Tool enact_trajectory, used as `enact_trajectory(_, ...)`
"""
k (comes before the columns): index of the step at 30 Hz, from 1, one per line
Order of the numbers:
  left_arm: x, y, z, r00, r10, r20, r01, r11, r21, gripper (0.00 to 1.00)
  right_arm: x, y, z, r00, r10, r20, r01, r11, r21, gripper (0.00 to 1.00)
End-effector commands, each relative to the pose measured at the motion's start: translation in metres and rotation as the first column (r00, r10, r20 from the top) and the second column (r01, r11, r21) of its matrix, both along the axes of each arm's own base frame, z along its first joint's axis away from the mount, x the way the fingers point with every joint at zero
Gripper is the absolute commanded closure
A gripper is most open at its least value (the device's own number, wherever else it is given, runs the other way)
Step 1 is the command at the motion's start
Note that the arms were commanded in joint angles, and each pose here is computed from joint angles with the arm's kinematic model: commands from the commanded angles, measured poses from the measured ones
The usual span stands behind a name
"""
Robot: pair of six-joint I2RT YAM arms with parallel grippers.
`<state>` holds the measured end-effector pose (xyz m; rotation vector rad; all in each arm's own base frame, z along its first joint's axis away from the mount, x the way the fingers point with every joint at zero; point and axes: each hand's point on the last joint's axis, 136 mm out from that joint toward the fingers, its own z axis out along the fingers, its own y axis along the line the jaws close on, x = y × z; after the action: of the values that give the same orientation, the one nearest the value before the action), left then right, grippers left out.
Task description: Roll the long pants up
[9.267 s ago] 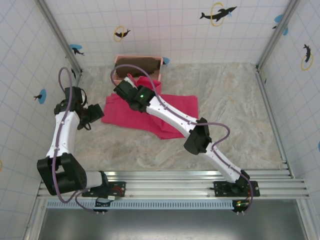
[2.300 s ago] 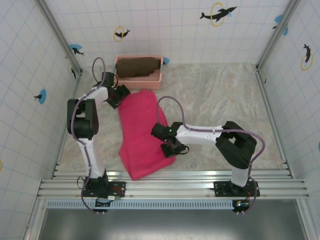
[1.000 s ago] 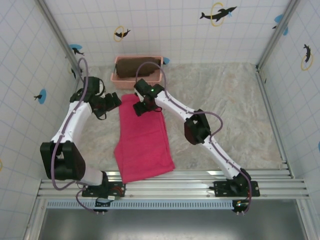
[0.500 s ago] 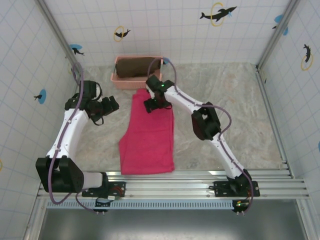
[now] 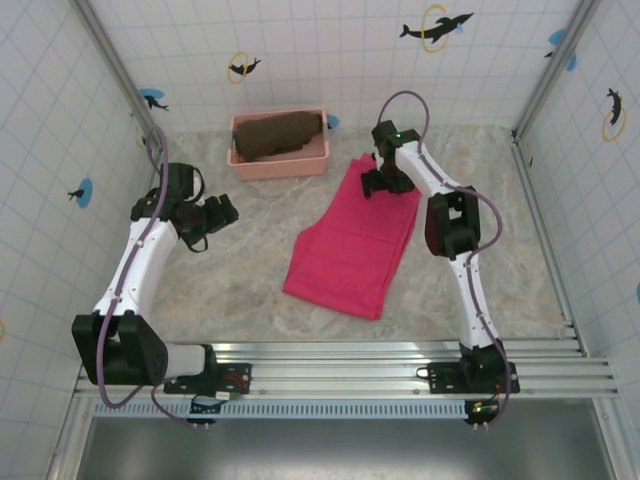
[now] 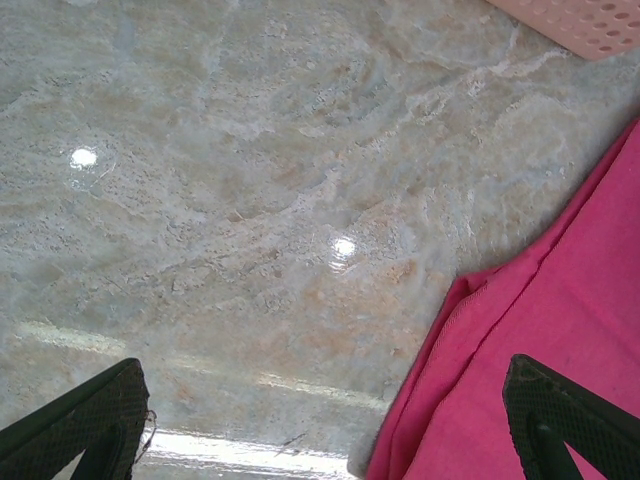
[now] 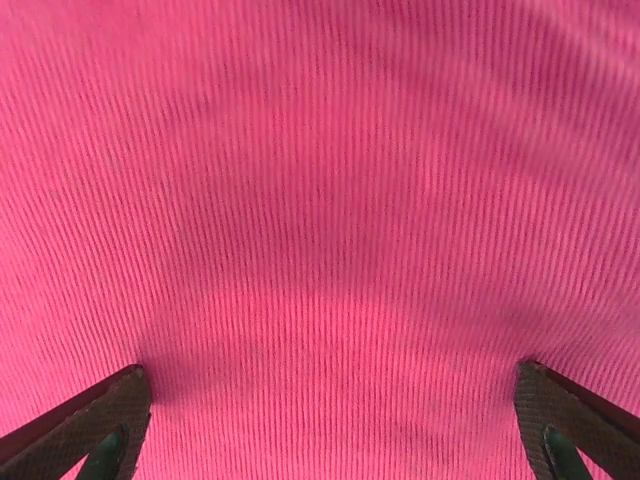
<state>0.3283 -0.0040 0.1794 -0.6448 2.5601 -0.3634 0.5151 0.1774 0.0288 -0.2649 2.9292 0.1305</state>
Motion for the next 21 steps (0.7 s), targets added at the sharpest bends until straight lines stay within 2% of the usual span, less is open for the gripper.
enact_trajectory(1,-0.004,0.002,0.004,1.000,-0.015,-0.012,0.015,1.000,0.019,0.07,0.002,0.019,-0.005,0.998,0.063,-0.007,-0.063,0.998,0.014,0.03)
enact_trajectory(6,-0.004,0.003,0.005,1.000,-0.020,-0.018,0.020,0.999,0.026,0.06,0.011,0.038,0.012,0.996,0.073,0.041,-0.076,0.994,0.081,0.03)
enact_trajectory(9,-0.005,0.002,-0.001,0.999,-0.020,-0.029,0.021,1.000,0.023,0.06,0.014,0.052,0.045,0.987,0.096,0.128,-0.108,0.990,0.093,0.02)
enact_trajectory(13,-0.007,0.000,-0.009,0.999,-0.021,-0.034,0.022,1.000,0.007,0.07,0.037,0.066,0.083,0.964,0.035,0.264,-0.080,0.984,0.162,0.01)
enact_trajectory(21,-0.020,-0.005,-0.006,1.000,-0.012,-0.015,0.012,1.000,-0.010,0.06,0.080,0.087,0.081,0.931,-0.081,0.356,-0.021,0.961,0.275,0.01)
